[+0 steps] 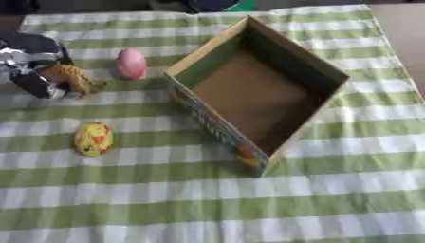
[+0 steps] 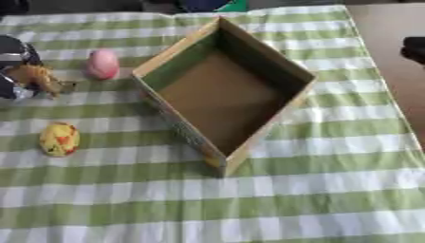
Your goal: Pick up objects on the table and place them in the box.
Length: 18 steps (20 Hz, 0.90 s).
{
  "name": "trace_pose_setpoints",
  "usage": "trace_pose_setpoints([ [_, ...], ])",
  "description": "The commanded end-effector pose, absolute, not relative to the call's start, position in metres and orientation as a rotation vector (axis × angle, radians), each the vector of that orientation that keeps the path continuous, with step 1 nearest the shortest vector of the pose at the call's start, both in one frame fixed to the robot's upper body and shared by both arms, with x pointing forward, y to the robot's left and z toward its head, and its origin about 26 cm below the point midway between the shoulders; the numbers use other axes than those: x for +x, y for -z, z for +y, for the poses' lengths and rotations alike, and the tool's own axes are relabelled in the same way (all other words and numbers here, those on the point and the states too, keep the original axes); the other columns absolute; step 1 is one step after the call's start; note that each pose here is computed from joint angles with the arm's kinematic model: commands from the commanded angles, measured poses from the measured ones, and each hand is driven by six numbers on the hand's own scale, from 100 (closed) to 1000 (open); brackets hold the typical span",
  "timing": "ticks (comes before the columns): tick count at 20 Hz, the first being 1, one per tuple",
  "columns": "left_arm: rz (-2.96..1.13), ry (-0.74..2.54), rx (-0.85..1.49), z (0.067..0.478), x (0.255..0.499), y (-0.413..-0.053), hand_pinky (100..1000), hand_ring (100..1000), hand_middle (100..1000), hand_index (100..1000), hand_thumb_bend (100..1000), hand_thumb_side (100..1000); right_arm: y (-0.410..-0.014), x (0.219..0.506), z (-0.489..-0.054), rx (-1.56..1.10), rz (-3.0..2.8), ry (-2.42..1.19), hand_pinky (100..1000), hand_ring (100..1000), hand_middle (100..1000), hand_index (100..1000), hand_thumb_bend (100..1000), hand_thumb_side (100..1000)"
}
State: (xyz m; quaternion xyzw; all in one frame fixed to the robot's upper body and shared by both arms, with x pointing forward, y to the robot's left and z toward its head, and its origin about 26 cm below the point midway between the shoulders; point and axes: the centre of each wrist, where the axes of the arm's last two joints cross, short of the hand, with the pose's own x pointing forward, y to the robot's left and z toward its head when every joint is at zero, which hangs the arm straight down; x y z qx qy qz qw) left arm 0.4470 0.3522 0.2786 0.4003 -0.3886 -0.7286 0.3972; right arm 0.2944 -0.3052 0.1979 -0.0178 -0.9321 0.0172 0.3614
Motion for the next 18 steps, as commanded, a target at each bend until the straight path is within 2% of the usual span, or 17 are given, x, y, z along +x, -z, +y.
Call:
trace_pose_setpoints([
  [1, -1.002, 1.847, 1.073, 0.354, 0.441, -0.306, 275, 549, 533, 587, 100, 253, -0.205, 0.291, -0.307, -0.058, -2.423, -0.056, 757, 710, 542, 786, 100, 1000],
  [18, -1.149, 1.923, 1.121, 0.310, 0.436, -0.343, 270, 537, 528, 585, 100, 261, -0.205, 0.292, -0.305, -0.037, -2.417, -0.048, 756, 713, 547, 786, 100, 1000],
])
